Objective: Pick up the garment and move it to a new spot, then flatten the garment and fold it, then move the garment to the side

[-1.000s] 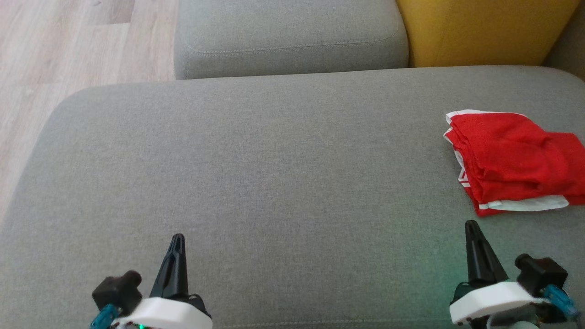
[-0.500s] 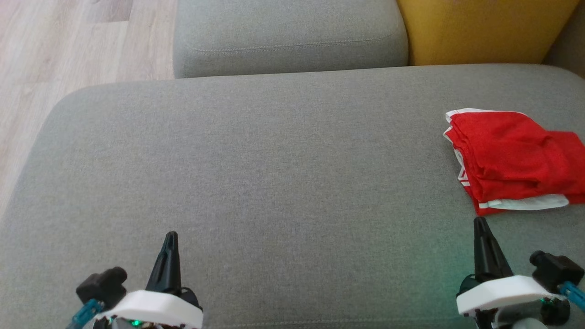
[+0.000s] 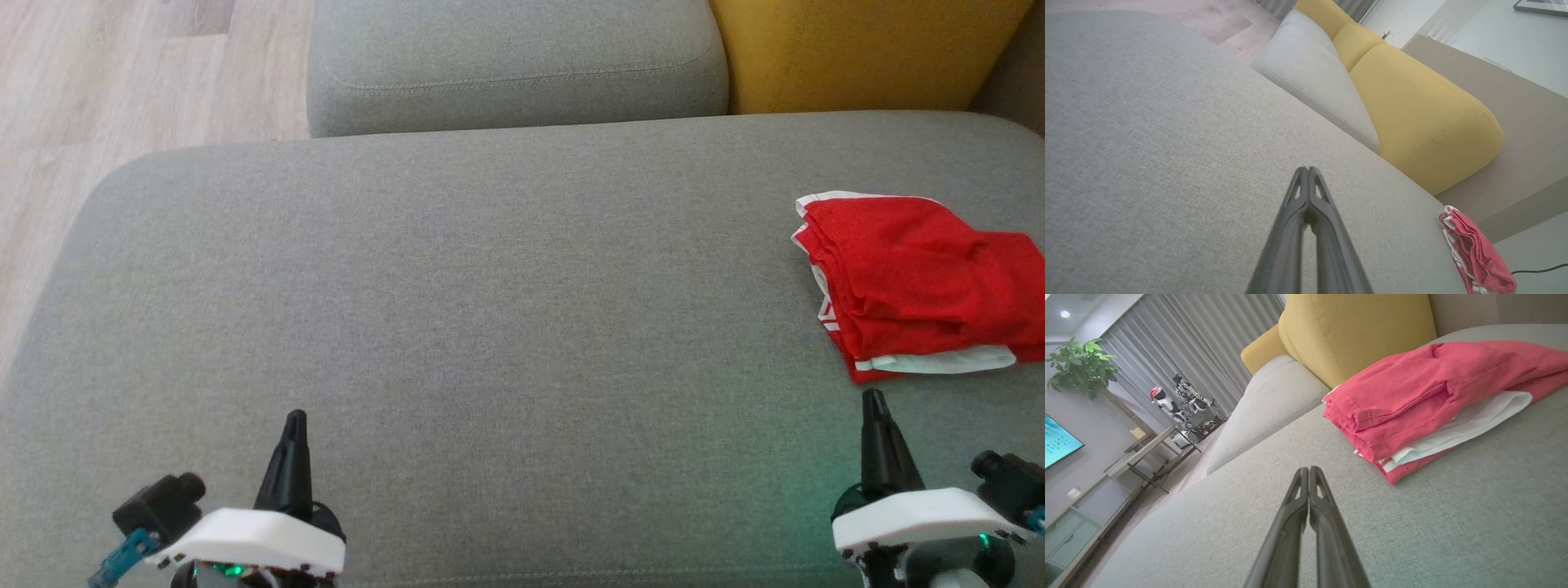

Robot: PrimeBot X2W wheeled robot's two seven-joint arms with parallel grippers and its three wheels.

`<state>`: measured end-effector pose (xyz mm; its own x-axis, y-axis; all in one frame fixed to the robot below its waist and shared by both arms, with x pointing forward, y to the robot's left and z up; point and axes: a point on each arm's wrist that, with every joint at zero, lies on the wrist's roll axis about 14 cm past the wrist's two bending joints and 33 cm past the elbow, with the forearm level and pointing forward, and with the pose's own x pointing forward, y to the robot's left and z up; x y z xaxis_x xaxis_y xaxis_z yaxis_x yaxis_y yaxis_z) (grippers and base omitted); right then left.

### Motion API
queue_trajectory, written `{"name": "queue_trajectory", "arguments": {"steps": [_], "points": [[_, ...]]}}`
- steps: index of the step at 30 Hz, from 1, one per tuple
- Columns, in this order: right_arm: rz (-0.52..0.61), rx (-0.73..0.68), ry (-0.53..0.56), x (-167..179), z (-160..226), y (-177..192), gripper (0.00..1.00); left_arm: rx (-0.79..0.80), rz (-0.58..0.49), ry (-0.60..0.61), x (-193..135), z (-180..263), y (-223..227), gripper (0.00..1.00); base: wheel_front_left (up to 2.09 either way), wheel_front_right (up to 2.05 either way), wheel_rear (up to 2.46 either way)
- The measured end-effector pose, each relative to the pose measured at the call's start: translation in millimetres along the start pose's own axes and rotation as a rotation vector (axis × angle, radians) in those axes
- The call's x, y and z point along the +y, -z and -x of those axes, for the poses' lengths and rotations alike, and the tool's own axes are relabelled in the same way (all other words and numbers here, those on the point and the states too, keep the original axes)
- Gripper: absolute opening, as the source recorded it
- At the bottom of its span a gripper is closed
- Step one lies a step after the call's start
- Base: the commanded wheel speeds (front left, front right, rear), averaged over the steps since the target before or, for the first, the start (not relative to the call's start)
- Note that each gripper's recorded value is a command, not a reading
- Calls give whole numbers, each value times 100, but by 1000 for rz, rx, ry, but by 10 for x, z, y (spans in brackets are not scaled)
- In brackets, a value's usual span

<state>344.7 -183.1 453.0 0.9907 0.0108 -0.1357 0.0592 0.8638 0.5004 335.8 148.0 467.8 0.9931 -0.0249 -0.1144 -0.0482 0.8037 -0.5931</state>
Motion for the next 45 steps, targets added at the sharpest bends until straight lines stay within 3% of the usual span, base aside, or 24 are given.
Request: {"name": "queue_trajectory", "arguments": {"steps": [45], "points": [[-526,-19,35,-76,-133,-152,0,37,473,-37,170,-171,-77,0,0,0,0]]}}
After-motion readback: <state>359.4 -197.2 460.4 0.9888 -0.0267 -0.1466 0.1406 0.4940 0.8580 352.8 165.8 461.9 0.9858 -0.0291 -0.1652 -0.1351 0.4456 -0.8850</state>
